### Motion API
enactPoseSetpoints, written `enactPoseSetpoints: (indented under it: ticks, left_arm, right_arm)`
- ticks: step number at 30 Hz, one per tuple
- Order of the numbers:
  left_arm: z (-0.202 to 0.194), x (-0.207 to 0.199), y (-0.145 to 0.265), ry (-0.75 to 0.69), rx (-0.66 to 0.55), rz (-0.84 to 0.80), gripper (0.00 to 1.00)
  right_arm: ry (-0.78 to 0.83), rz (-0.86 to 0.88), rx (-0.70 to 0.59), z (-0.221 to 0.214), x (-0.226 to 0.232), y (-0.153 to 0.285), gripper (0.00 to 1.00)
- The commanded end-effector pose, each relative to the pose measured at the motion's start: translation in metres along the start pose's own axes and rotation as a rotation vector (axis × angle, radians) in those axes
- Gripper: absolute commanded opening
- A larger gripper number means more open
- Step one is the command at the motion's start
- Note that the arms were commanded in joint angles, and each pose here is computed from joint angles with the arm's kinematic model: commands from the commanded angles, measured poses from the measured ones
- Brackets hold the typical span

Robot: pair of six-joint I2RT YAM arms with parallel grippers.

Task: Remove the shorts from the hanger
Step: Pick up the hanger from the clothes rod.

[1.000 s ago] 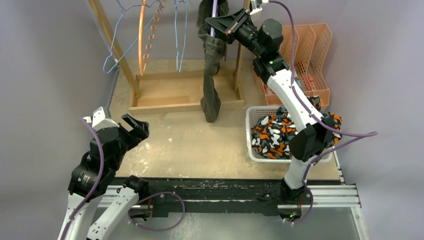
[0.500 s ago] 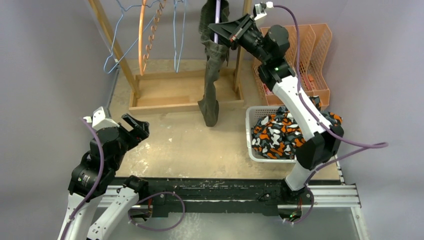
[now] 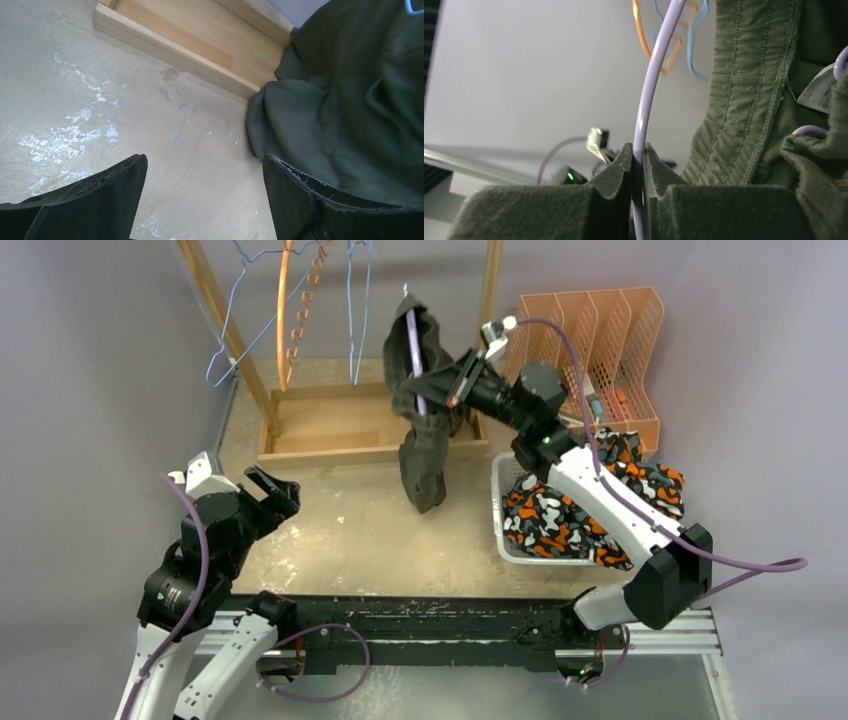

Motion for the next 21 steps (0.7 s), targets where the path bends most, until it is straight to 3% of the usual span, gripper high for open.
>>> enactPoseSetpoints:
  ticks: [1,12,17,21]
  left_arm:
    - [0.012,-0.014,-0.003,0.048,-0.042,-0.055,0.85]
    - [0.023,-0.049,-0.005,0.070,-0.017,-0.215,0.81]
    - [0.025,-0.087,-0.004,0.127,0.032,-0.424,0.82]
    - [0.028,-0.129,0.002,0.203,0.084,-0.685,0.81]
  right_arm:
    - [0.165,0.174,0.094,-0.045,0.025,0.029,0.00]
    - [0.157,-0.004,0.067,-0.082,-0.045,0.082,0.00]
    - [0.113,-0.031,0.084,-0.102,-0.076,0.101,0.00]
    - [0.088,-0.055,0.120,-0.120,-0.097,0.105,0.00]
Point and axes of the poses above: each gripper's point midway between its finger pads, its own y axis back along the fingers, its own x axis along the line the jaws close on, z = x × y, the point moved 4 cm from there along y, back along the fingers, and after that the axes turned 8 degrees about -y, right-handed, at the moved point
